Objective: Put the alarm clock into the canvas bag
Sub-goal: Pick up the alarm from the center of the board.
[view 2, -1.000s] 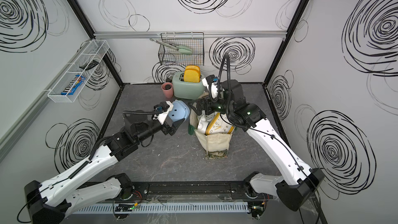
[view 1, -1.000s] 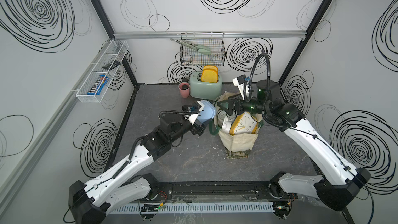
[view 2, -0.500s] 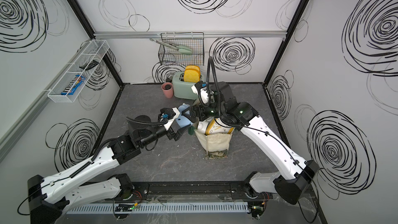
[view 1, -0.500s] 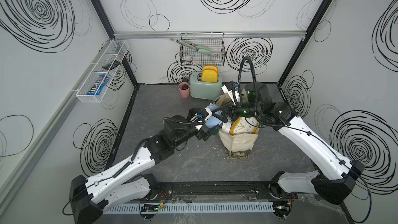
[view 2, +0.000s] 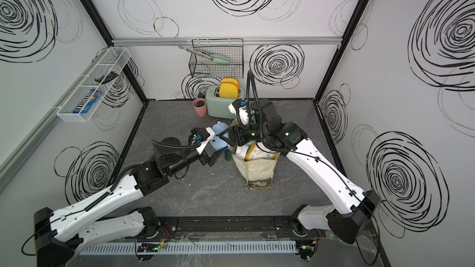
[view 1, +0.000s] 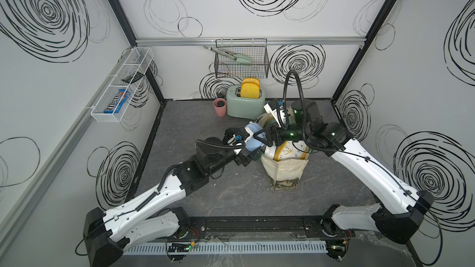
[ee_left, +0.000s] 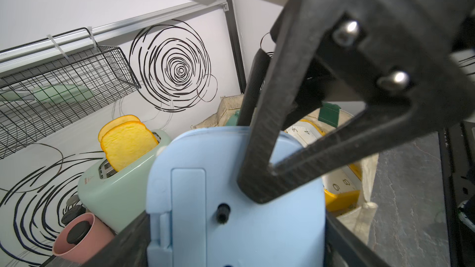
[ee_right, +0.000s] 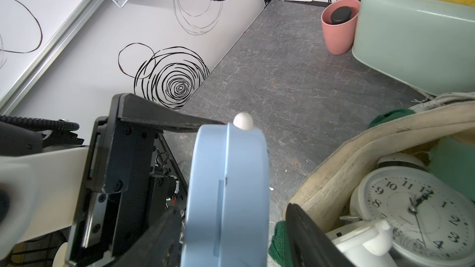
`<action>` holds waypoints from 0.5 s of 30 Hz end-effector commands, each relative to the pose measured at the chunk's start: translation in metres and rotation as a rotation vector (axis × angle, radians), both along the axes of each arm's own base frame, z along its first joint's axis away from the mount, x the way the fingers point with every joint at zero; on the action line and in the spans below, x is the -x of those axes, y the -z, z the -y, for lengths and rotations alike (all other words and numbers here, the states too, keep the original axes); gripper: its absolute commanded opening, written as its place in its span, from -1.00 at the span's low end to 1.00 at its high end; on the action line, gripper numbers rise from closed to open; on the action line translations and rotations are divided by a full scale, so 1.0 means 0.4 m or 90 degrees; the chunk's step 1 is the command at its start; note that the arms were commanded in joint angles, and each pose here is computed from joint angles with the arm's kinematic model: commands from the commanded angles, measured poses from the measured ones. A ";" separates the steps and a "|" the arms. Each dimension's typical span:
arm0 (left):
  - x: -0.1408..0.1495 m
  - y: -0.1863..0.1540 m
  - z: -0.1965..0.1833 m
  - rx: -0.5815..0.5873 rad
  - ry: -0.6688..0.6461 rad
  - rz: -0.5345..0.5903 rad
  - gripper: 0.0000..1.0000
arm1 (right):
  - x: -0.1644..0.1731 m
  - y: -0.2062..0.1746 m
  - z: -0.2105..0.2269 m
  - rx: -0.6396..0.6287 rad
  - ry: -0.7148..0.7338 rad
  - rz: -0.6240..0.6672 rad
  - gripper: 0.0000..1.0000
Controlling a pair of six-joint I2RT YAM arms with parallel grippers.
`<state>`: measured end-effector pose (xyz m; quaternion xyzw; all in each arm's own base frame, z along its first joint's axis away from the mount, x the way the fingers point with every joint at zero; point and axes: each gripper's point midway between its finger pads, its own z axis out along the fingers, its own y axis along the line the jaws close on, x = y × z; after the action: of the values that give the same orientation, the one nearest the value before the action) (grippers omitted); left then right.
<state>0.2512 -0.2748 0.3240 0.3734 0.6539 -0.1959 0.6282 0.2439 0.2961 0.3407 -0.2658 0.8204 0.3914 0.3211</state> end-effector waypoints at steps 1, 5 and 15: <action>-0.002 -0.090 0.007 0.054 0.003 0.057 0.65 | 0.027 -0.002 0.006 -0.004 -0.012 -0.006 0.28; -0.001 -0.087 0.013 0.055 0.007 0.055 0.69 | 0.032 -0.013 0.008 -0.015 -0.013 0.000 0.02; 0.042 -0.088 0.036 0.100 0.074 0.022 0.92 | -0.073 -0.108 0.185 -0.052 0.169 0.074 -0.81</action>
<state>0.2478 -0.2893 0.3368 0.3749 0.6276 -0.2306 0.6422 0.2425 0.2706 0.3528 -0.2281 0.8190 0.4106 0.3296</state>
